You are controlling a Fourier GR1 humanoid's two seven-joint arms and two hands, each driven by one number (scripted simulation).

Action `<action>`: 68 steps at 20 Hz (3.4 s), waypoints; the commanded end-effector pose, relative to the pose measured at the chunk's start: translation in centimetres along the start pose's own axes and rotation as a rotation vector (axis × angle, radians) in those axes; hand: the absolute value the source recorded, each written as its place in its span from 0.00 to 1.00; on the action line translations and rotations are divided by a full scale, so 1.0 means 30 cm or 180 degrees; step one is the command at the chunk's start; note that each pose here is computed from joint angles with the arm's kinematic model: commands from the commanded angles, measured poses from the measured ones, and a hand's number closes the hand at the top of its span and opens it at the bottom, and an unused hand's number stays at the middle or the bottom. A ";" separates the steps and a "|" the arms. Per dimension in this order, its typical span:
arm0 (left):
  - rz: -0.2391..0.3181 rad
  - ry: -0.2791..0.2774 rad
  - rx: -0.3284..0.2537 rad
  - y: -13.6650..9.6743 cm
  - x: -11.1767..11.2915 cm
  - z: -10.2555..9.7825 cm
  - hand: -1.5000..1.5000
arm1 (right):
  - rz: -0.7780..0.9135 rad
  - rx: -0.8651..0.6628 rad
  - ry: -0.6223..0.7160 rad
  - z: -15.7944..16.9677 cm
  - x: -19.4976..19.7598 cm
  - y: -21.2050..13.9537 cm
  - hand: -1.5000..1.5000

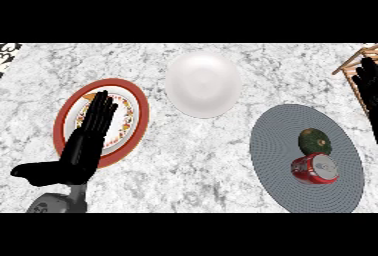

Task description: Pick the squash from the placemat and place it in the tiered shelf

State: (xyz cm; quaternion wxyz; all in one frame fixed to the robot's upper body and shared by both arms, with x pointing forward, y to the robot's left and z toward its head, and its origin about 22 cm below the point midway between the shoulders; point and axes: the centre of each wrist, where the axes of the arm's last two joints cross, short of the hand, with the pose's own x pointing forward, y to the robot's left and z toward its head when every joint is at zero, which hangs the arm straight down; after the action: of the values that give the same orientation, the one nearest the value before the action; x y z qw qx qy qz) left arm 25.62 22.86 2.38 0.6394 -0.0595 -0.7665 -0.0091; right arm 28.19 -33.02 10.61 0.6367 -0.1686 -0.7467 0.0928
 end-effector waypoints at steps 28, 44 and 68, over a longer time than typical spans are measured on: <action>-0.0525 0.0696 0.0347 0.155 0.135 -0.149 0.50 | 0.2003 0.0795 0.0800 0.027 0.273 -0.389 0.00; -0.0490 0.0666 0.0348 0.140 0.155 -0.156 0.50 | 0.3031 0.1022 0.1701 -0.013 0.277 0.059 0.00; -0.0548 0.0712 0.0381 0.138 0.084 -0.157 0.50 | 0.3278 0.1030 0.1935 0.075 0.088 0.260 0.00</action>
State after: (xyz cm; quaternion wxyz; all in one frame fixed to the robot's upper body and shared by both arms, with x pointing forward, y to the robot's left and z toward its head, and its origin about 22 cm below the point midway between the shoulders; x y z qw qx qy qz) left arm 29.95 27.47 6.27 0.7202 0.0405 -0.6922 -0.0234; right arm 27.32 -25.78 11.39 0.7068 -0.4222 -0.3336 0.4592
